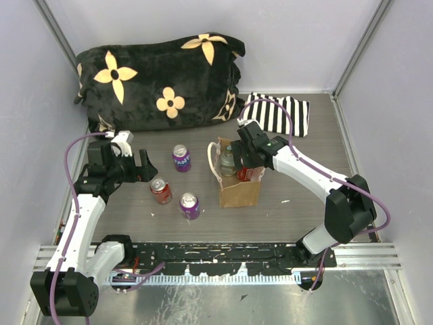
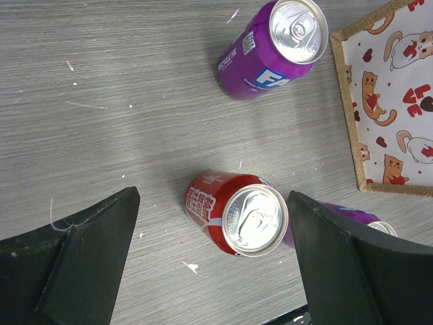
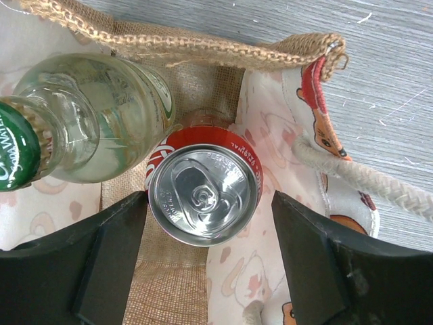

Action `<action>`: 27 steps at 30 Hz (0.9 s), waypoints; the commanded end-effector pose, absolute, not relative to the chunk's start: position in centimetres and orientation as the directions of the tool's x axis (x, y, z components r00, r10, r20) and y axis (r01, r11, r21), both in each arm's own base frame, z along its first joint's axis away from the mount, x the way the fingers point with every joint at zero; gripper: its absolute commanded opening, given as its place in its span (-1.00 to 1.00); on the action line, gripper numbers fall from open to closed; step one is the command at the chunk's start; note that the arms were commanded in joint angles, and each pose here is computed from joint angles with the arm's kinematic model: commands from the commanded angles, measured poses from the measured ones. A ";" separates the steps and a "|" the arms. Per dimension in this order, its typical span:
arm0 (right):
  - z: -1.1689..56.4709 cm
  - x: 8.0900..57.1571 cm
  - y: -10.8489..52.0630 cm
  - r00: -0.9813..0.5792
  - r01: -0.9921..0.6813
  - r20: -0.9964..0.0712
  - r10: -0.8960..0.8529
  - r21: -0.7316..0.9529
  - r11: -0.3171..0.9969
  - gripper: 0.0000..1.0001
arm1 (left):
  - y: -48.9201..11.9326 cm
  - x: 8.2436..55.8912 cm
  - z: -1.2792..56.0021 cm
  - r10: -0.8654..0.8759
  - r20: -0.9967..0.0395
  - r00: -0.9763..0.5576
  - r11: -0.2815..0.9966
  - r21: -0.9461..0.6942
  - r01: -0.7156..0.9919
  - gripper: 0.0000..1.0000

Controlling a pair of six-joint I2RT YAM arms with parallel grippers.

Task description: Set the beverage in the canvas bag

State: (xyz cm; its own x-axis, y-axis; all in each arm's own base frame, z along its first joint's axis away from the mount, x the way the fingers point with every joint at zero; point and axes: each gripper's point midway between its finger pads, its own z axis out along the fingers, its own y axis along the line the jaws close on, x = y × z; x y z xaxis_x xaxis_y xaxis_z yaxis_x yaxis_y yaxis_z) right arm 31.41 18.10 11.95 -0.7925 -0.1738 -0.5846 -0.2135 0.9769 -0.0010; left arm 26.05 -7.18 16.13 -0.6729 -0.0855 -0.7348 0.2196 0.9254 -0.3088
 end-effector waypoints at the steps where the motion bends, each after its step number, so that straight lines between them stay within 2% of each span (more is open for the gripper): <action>1: 13.4 31.5 17.8 -0.770 -0.219 -0.613 -0.176 -0.005 0.976 0.60 | -7.5 25.9 16.1 -0.087 -0.743 -0.664 0.918 -0.319 0.237 0.96; 3: 13.3 31.5 17.8 -0.774 -0.220 -0.607 -0.179 -0.007 0.975 0.57 | -7.6 25.9 16.1 -0.087 -0.745 -0.662 0.917 -0.319 0.238 0.96; 5: 13.0 31.5 17.8 -0.778 -0.220 -0.601 -0.181 -0.010 0.976 0.41 | -7.5 25.9 16.1 -0.087 -0.744 -0.663 0.918 -0.319 0.237 0.96; 14: 12.7 31.8 18.8 -0.780 -0.244 -0.597 -0.186 0.017 0.970 -0.79 | -7.6 25.9 16.2 -0.087 -0.744 -0.663 0.917 -0.319 0.238 0.96; 20: 13.5 32.9 19.2 -0.751 -0.249 -0.635 -0.182 0.017 0.968 -0.93 | -7.5 25.9 16.2 -0.087 -0.743 -0.663 0.918 -0.319 0.237 0.96; 23: 12.5 32.9 19.4 -0.768 -0.261 -0.609 -0.199 0.013 0.965 -0.94 | -7.5 25.9 16.2 -0.087 -0.742 -0.665 0.918 -0.320 0.237 0.96; 25: 11.8 32.7 19.5 -0.782 -0.268 -0.587 -0.209 0.014 0.963 -0.89 | -7.5 25.9 16.2 -0.087 -0.743 -0.664 0.918 -0.319 0.237 0.96; 27: 11.5 32.3 19.6 -0.790 -0.276 -0.574 -0.214 0.022 0.961 -0.73 | -7.5 25.9 16.2 -0.086 -0.742 -0.664 0.917 -0.319 0.238 0.96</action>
